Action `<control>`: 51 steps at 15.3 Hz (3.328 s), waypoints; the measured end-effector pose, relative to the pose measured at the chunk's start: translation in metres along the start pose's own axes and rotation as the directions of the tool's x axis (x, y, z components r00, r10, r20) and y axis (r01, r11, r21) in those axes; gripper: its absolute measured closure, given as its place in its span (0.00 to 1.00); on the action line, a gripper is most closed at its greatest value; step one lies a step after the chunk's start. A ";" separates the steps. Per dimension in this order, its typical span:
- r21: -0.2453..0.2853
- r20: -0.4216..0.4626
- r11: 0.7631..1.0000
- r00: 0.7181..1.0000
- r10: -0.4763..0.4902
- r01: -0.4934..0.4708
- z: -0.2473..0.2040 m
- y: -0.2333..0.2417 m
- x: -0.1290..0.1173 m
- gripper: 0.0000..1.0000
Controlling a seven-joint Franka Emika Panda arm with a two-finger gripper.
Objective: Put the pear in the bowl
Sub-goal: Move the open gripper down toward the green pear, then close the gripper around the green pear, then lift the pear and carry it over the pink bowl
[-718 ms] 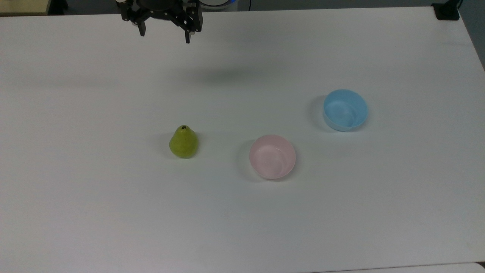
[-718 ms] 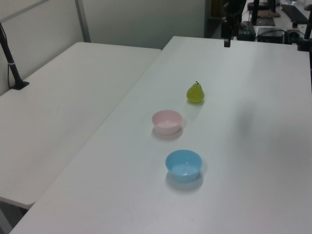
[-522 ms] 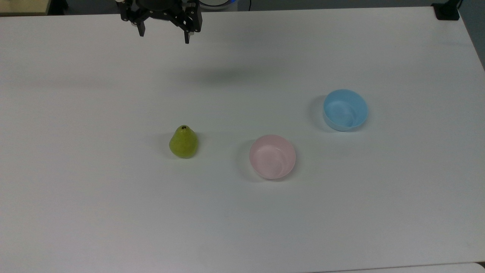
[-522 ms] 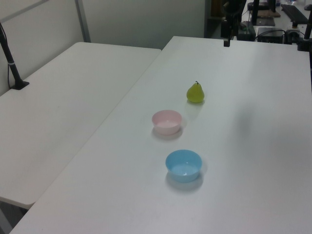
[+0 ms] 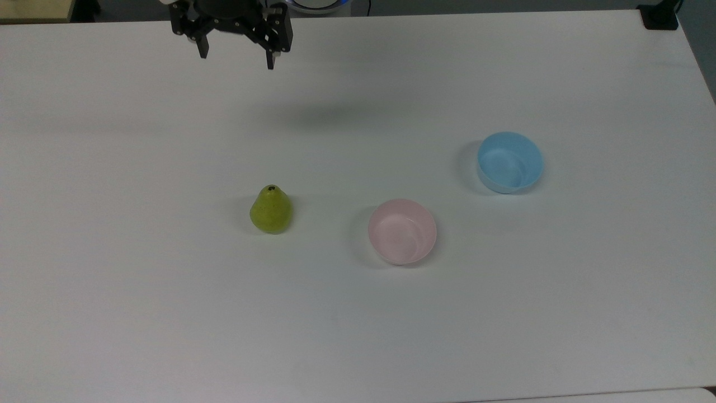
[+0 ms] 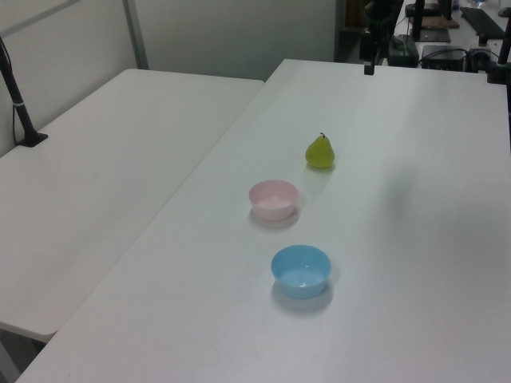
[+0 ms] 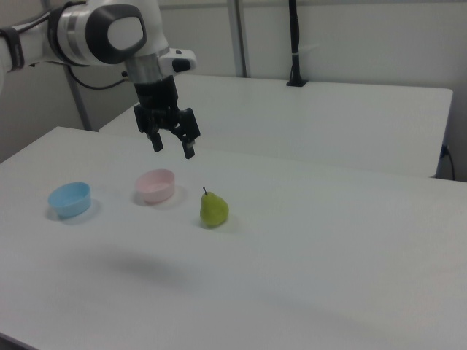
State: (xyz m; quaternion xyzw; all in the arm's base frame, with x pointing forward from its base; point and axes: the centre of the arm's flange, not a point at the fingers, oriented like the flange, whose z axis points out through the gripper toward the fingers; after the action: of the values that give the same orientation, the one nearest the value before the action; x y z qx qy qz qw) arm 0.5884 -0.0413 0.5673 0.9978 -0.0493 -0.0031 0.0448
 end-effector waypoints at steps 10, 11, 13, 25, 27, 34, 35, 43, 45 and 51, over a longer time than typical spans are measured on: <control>-0.048 -0.014 0.995 0.996 -0.091 0.091 0.135 -0.003 0.070 0.00; -0.052 -0.019 0.993 0.994 -0.109 0.108 0.151 -0.015 0.076 0.00; -0.053 -0.039 0.990 0.990 -0.135 0.133 0.173 -0.038 0.085 0.00; -0.082 -0.092 0.986 0.984 -0.153 0.146 0.231 -0.077 0.103 0.06; -0.086 -0.093 0.986 0.984 -0.153 0.145 0.231 -0.075 0.103 0.24; -0.063 -0.153 0.991 0.980 -0.124 0.115 0.193 -0.068 0.108 0.38; -0.048 -0.163 0.993 0.980 -0.112 0.105 0.180 -0.067 0.107 0.38; 0.091 -0.220 0.994 0.975 -0.034 0.055 0.092 -0.093 0.104 0.38; 0.103 -0.220 0.994 0.975 -0.024 0.047 0.089 -0.122 0.100 0.38; 0.140 -0.222 0.990 0.975 0.030 0.001 0.106 -0.235 0.085 0.38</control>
State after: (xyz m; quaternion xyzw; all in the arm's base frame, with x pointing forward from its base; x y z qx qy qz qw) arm 0.6947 0.1742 0.4400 0.9921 -0.0512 0.1127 -0.0195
